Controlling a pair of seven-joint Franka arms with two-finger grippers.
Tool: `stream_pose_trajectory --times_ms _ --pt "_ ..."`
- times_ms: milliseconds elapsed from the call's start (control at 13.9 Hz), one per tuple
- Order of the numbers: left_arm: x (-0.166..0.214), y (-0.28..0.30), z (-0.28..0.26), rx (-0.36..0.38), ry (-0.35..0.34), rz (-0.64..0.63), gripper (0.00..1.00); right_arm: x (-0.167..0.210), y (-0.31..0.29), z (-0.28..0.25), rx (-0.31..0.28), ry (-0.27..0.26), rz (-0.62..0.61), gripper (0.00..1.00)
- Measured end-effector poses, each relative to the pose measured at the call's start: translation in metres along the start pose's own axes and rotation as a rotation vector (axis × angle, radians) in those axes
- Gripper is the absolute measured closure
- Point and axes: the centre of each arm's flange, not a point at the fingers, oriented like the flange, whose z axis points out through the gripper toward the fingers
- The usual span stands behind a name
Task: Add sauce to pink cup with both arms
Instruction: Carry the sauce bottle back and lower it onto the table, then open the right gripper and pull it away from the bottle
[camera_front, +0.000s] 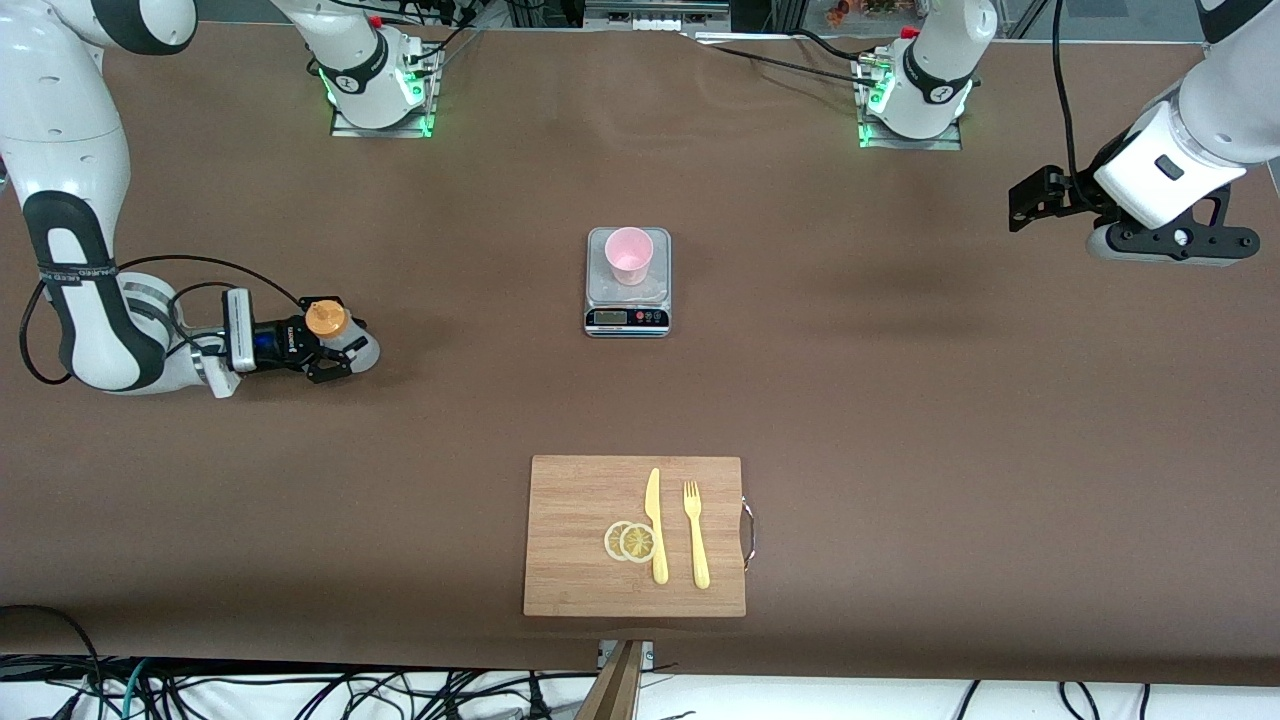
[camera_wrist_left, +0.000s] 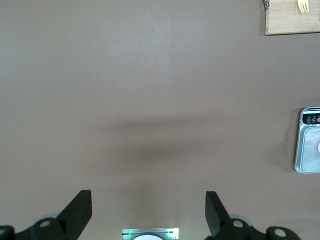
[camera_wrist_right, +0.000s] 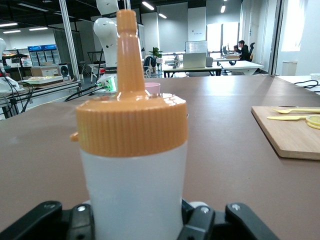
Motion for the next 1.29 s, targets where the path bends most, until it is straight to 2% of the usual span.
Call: stream_pose_trajectory --times_ms 215,646,718,1148,1292 --pt "0.000 0.000 0.000 0.000 -0.001 0.000 0.00 -0.020 -0.008 0.001 -0.006 0.020 0.006 0.70" --pt "-0.001 0.000 0.000 0.000 -0.005 0.000 0.00 -0.023 -0.012 -0.002 -0.016 0.037 0.009 0.70" --pt "-0.001 0.000 0.000 0.000 -0.006 0.000 0.00 -0.023 -0.012 -0.003 -0.018 0.036 0.008 0.65" --pt "-0.001 0.000 0.001 0.001 -0.007 0.000 0.00 -0.025 -0.013 -0.019 -0.049 0.016 0.010 0.01" --pt "-0.001 0.000 0.001 0.001 -0.007 0.000 0.00 -0.028 -0.017 -0.033 -0.066 -0.003 0.021 0.00"
